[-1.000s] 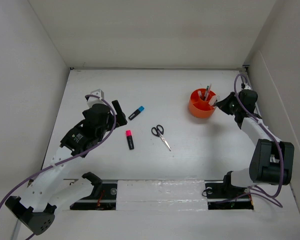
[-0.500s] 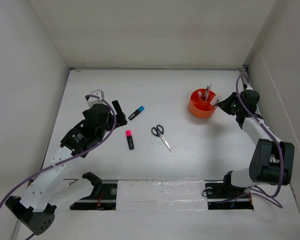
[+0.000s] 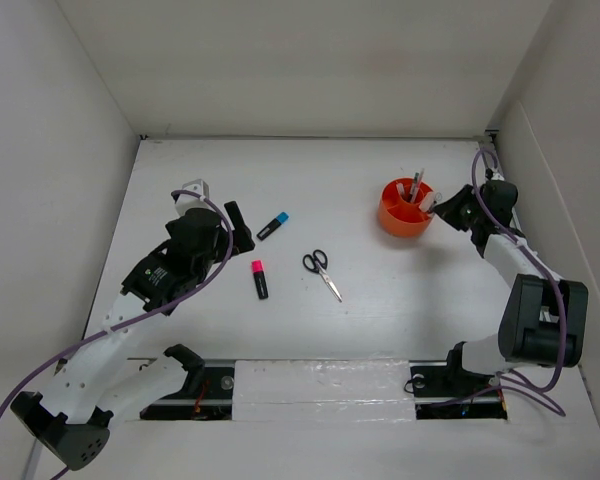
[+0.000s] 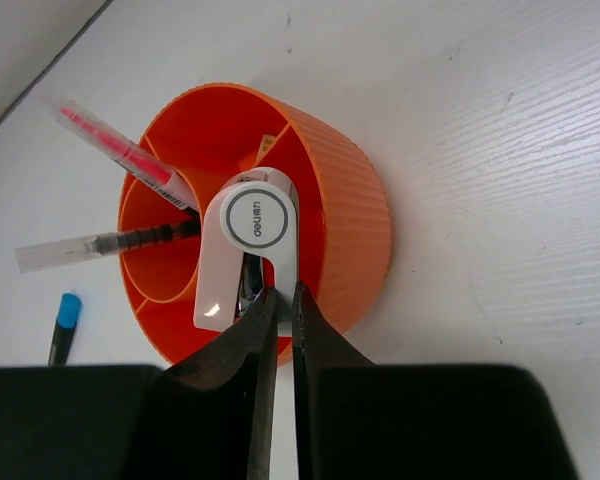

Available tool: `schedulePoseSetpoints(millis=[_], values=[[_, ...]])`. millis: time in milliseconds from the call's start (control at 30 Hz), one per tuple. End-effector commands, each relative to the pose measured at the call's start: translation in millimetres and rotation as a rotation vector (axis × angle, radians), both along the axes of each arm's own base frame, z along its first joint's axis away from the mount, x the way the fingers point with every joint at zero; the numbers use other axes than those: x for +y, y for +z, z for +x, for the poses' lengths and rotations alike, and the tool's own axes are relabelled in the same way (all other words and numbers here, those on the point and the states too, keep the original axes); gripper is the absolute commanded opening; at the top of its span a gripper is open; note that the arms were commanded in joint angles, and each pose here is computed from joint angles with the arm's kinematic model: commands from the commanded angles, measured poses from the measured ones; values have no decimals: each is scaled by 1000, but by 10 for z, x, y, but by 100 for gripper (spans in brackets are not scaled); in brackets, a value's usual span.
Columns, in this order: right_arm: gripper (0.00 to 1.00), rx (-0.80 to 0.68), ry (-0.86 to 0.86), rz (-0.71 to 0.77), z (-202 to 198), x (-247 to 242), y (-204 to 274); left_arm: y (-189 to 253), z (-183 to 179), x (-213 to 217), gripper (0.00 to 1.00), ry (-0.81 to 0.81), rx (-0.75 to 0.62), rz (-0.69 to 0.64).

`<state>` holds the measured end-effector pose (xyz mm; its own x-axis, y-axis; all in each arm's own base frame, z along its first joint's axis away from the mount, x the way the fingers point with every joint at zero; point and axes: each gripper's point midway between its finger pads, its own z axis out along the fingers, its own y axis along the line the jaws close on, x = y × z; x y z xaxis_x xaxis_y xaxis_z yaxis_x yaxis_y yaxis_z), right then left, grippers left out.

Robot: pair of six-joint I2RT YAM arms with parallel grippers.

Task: Sort the stationery into containers
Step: Place the stapler in the storage box.

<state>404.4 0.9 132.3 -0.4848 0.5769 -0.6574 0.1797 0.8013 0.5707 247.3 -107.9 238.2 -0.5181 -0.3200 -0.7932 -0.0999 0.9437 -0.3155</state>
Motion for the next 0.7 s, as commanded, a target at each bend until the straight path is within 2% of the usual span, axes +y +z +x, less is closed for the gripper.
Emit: schedulePoseSetpoints(millis=[0, 33, 300, 600, 667], values=[[12, -20, 5, 11, 35, -8, 2, 62, 16, -4, 100, -8, -30, -5], [17, -20, 5, 11, 35, -8, 2, 79, 28, -12, 100, -8, -38, -10], [39, -47, 5, 6, 29, -6, 106, 77, 23, -27, 100, -16, -35, -14], [39, -46, -11, -3, 35, -37, 100, 77, 23, -27, 100, -16, -35, -14], [35, -45, -20, -9, 39, -56, 96, 77, 23, -27, 100, -16, -35, -14]])
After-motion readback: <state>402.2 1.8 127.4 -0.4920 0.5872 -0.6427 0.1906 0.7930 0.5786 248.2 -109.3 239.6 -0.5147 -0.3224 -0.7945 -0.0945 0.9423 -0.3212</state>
